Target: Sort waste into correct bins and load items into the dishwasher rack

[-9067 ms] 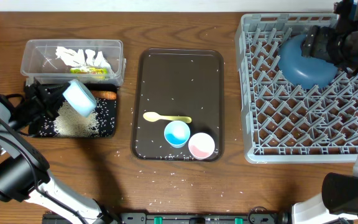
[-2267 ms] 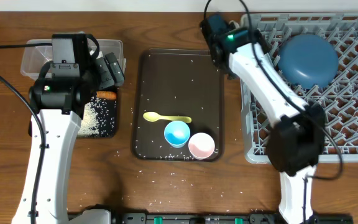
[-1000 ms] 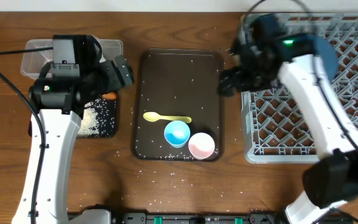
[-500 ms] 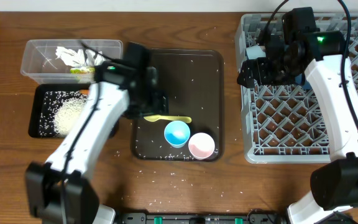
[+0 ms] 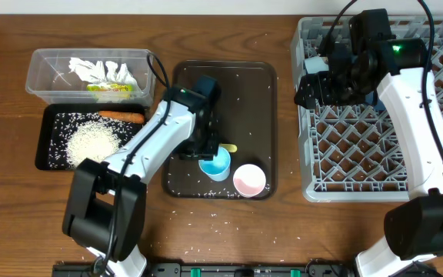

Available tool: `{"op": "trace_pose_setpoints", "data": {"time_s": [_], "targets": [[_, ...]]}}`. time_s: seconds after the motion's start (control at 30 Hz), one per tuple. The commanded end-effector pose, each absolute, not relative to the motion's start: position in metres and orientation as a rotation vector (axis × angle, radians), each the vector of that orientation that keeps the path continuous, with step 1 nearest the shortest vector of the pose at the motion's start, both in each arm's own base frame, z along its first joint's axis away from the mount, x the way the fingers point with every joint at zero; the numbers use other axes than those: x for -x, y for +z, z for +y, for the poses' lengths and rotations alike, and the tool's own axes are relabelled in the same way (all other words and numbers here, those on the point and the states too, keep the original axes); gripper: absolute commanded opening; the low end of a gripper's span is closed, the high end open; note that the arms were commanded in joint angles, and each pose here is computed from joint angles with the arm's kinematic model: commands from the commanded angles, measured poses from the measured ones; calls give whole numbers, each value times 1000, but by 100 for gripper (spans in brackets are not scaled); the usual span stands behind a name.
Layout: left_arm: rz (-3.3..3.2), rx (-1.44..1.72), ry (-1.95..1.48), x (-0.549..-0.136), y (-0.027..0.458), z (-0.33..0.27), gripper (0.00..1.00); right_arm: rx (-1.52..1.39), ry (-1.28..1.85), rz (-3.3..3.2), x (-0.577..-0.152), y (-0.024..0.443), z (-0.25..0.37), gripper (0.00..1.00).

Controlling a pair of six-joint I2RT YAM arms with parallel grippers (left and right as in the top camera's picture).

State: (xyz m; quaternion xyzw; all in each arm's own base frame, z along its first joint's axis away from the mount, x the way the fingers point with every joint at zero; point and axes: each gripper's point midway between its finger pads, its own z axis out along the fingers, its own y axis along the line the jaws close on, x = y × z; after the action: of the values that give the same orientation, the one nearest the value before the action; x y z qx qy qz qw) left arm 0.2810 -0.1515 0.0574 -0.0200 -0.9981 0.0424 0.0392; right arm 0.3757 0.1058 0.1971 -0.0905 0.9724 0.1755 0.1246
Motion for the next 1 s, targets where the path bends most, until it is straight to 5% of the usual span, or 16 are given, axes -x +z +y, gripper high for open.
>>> {"op": "trace_pose_setpoints", "data": {"time_s": [0.0, 0.07, 0.33, 0.77, 0.97], "targets": [[-3074, 44, 79, -284, 52, -146, 19, 293, 512, 2805, -376, 206, 108, 88], [-3092, 34, 92, -288, 54, -147, 6, 293, 512, 2805, -376, 206, 109, 88], [-3131, -54, 334, -306, 94, -157, 6, 302, 565, 2788, -377, 209, 115, 89], [-2873, -42, 1663, -340, 240, -176, 6, 835, 1277, 2197, -362, 286, 213, 91], [-2661, 89, 1991, -338, 280, -184, 6, 1061, 1484, 1890, -332, 320, 251, 96]]}}
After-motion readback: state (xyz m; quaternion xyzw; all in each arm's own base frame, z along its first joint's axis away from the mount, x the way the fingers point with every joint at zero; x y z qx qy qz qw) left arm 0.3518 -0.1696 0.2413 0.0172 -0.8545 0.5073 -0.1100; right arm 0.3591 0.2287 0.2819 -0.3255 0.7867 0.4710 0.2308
